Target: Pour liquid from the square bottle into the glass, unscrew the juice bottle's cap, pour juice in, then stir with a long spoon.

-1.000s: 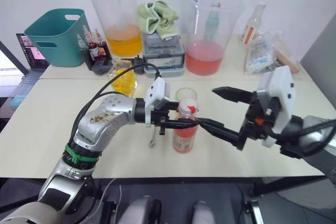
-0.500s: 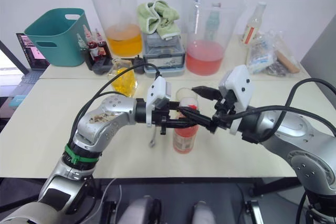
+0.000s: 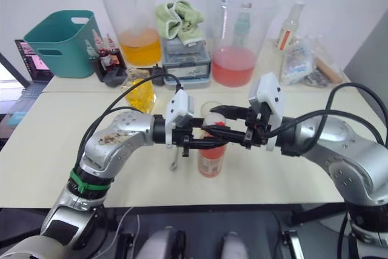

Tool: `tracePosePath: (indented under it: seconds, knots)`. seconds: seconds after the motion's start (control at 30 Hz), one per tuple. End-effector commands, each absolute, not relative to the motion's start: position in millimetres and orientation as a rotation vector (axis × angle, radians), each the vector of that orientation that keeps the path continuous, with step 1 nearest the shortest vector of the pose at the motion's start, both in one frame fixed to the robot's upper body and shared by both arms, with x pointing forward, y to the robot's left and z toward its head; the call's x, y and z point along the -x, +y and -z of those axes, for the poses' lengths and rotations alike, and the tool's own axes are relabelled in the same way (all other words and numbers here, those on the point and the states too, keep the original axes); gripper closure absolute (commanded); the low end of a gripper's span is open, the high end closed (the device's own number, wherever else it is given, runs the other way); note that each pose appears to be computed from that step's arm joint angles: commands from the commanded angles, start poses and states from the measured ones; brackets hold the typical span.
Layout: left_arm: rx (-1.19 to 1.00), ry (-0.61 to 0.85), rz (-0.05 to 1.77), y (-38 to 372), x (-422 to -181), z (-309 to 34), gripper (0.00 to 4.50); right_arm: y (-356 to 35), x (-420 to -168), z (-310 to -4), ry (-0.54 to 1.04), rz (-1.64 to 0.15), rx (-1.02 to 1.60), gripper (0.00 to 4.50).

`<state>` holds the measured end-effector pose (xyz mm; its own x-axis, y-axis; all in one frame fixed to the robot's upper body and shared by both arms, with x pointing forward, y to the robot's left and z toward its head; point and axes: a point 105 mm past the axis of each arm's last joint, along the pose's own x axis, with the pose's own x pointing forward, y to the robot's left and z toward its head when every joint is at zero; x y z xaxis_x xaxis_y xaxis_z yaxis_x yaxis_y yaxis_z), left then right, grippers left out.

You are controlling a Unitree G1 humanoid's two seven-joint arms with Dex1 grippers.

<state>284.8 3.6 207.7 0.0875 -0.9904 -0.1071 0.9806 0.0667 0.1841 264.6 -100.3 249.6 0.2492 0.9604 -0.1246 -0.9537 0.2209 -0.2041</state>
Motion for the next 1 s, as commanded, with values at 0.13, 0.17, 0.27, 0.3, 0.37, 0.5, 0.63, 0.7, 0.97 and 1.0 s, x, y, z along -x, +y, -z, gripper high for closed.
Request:
tracePosePath:
  seconds: [0.13,0.17,0.27,0.3,0.37,0.5,0.63,0.7,0.97,1.0]
  knots:
    - [-0.217,-0.021,1.455,12,-281,-205,2.88,-87,-276,-252,-0.043,-1.737,0.387,2.81]
    - [-0.215,-0.018,1.448,13,-280,-204,2.88,-85,-279,-252,-0.044,-1.787,0.424,2.81]
    - [-0.214,-0.014,1.443,15,-278,-203,2.88,-86,-280,-249,-0.005,-1.869,0.469,2.81]
    - [-0.213,-0.013,1.440,16,-277,-203,2.88,-86,-281,-250,0.001,-1.876,0.469,2.81]
    - [-0.214,-0.023,1.449,16,-275,-204,2.88,-87,-286,-252,0.031,-1.861,0.444,2.81]
    - [-0.217,-0.026,1.446,16,-273,-205,2.88,-97,-285,-263,0.049,-1.840,0.368,1.18]
    - [-0.201,-0.033,1.470,13,-268,-206,2.88,-115,-280,-277,-0.046,-1.724,0.355,0.03]
    - [-0.192,-0.031,1.479,12,-267,-206,2.88,-126,-276,-280,-0.069,-1.630,0.336,0.03]
    - [-0.181,-0.018,1.487,8,-266,-203,2.88,-118,-249,-276,-0.122,-1.355,0.273,0.03]
    - [-0.179,-0.016,1.488,7,-267,-203,2.88,-115,-246,-274,-0.124,-1.335,0.269,0.03]
